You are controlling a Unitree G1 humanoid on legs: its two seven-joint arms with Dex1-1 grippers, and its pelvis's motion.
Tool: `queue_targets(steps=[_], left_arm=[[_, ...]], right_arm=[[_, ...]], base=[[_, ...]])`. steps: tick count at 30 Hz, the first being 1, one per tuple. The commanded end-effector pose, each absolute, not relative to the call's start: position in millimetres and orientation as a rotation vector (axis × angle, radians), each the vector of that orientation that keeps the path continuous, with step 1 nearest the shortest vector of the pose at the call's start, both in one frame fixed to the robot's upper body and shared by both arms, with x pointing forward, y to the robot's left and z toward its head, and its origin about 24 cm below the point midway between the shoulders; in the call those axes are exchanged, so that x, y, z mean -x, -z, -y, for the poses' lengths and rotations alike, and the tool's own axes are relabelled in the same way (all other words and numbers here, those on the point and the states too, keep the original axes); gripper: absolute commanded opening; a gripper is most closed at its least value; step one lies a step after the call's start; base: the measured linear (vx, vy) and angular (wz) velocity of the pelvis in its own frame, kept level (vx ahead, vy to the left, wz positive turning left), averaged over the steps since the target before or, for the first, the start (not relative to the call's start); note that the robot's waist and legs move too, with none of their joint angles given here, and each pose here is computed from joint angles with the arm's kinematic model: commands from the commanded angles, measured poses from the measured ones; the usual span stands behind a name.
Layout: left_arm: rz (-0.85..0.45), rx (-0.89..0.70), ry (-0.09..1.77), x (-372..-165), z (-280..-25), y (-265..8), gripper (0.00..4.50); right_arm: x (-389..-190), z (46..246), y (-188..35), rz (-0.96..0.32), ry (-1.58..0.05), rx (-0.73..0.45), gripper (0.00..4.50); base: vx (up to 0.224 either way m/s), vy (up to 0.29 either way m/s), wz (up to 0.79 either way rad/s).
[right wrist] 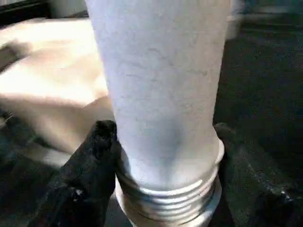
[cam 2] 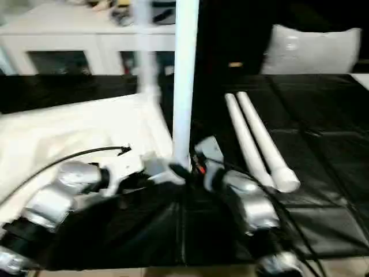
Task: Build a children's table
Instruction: Rotate leg to tighten
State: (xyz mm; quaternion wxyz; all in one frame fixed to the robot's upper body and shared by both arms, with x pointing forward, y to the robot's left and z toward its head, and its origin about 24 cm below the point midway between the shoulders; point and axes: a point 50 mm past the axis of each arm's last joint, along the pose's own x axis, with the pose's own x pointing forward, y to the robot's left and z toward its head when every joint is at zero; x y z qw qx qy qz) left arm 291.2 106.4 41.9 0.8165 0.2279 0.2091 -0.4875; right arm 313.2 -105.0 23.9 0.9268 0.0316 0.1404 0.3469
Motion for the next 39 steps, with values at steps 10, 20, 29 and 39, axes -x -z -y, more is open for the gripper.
queue_targets(steps=[10,20,29,39], left_arm=[[-0.352,-0.53,1.1,-288,-77,-57,0.0],[-0.385,-0.591,1.093,-296,-100,-51,0.0],[-0.407,-0.683,1.28,-291,-118,-48,0.0],[-0.428,-0.838,1.565,-280,-128,-46,0.0]], right_arm=[[-305.2,108.1,6,-0.407,-0.6,-0.102,3.77],[-296.4,148.7,-18,-0.247,-0.74,-0.058,4.43],[-287.9,185.2,-50,-0.229,-0.994,0.082,4.43],[-283.4,174.7,-58,-0.323,-1.299,0.195,4.43]], base=[[0.0,0.0,0.0],[0.0,0.0,0.0],[0.0,0.0,0.0],[0.0,0.0,0.0]])
